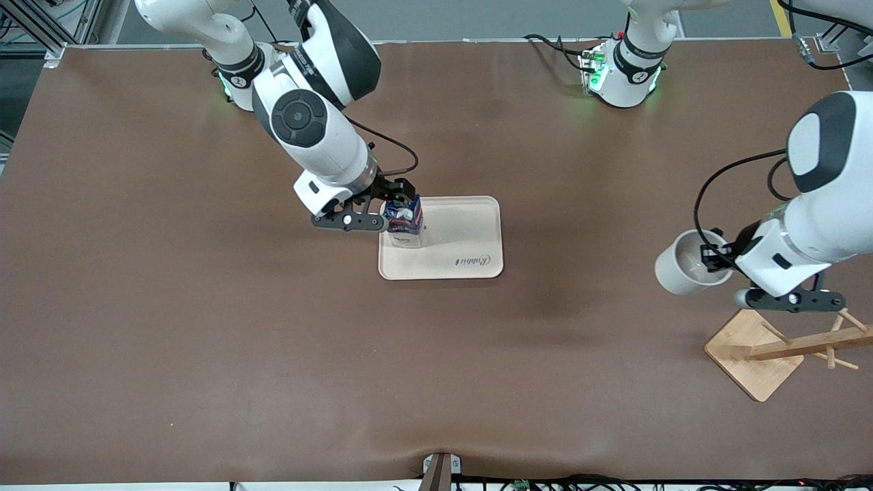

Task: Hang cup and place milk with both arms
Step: 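Carry the mug toward the wooden stand while the right gripper grasps the milk, then lift the milk carton with the right gripper and carry it off the tray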

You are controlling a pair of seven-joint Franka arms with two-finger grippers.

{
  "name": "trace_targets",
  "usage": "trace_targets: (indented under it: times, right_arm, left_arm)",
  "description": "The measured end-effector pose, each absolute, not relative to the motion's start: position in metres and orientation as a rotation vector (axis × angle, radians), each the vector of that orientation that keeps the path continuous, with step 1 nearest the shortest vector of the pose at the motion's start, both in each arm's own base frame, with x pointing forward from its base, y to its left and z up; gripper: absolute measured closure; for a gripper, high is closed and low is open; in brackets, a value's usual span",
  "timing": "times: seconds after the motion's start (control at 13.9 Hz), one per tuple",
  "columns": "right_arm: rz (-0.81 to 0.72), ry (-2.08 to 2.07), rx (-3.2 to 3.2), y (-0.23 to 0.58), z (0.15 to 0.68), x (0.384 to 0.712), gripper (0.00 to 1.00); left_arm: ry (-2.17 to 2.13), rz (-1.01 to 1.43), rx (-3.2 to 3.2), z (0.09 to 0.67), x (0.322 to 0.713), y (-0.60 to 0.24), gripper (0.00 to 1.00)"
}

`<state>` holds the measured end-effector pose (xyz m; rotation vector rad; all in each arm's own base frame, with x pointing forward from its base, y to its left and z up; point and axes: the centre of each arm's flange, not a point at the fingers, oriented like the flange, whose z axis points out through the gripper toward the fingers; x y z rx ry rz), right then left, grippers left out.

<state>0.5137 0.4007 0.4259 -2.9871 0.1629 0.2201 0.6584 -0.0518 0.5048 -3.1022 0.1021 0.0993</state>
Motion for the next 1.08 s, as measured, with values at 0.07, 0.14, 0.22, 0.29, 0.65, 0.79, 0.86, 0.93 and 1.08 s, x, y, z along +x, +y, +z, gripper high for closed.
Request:
trace_targets:
  times: [0.07, 0.14, 0.22, 0.29, 0.65, 0.79, 0.86, 0.93, 1.08]
  right_arm:
    - [0.21, 0.163, -2.993, 0.407, 0.419, 0.512, 0.0]
    - [0.199, 0.167, -3.008, 0.414, 0.412, 0.51, 0.0]
    - [0.191, 0.16, -3.029, 0.42, 0.404, 0.507, 0.0]
    - [0.188, 0.149, -3.048, 0.425, 0.398, 0.503, 0.0]
    - [0.199, 0.151, -3.076, 0.432, 0.377, 0.5, 0.0]
    - [0.195, 0.16, -3.078, 0.439, 0.366, 0.498, 0.0]
    - [0.199, 0.158, -3.081, 0.441, 0.361, 0.497, 0.0]
    - [0.203, 0.154, -3.088, 0.442, 0.357, 0.497, 0.0]
    - [0.198, 0.147, -3.109, 0.441, 0.349, 0.497, 0.0]
  left_arm:
    - [0.095, 0.058, -3.087, 0.509, 0.664, -0.041, 0.95]
    - [0.092, 0.013, -3.078, 0.513, 0.669, -0.03, 0.95]
    - [0.101, -0.027, -3.073, 0.517, 0.674, -0.02, 0.95]
    - [0.108, -0.057, -3.067, 0.518, 0.679, -0.011, 0.95]
    - [0.201, -0.106, -3.03, 0.508, 0.696, 0.038, 0.95]
    - [0.21, -0.109, -3.028, 0.502, 0.699, 0.048, 0.95]
    - [0.221, -0.126, -3.026, 0.502, 0.701, 0.047, 0.95]
    - [0.248, -0.154, -3.02, 0.504, 0.703, 0.044, 0.95]
    - [0.314, -0.205, -3.004, 0.509, 0.707, 0.042, 0.95]
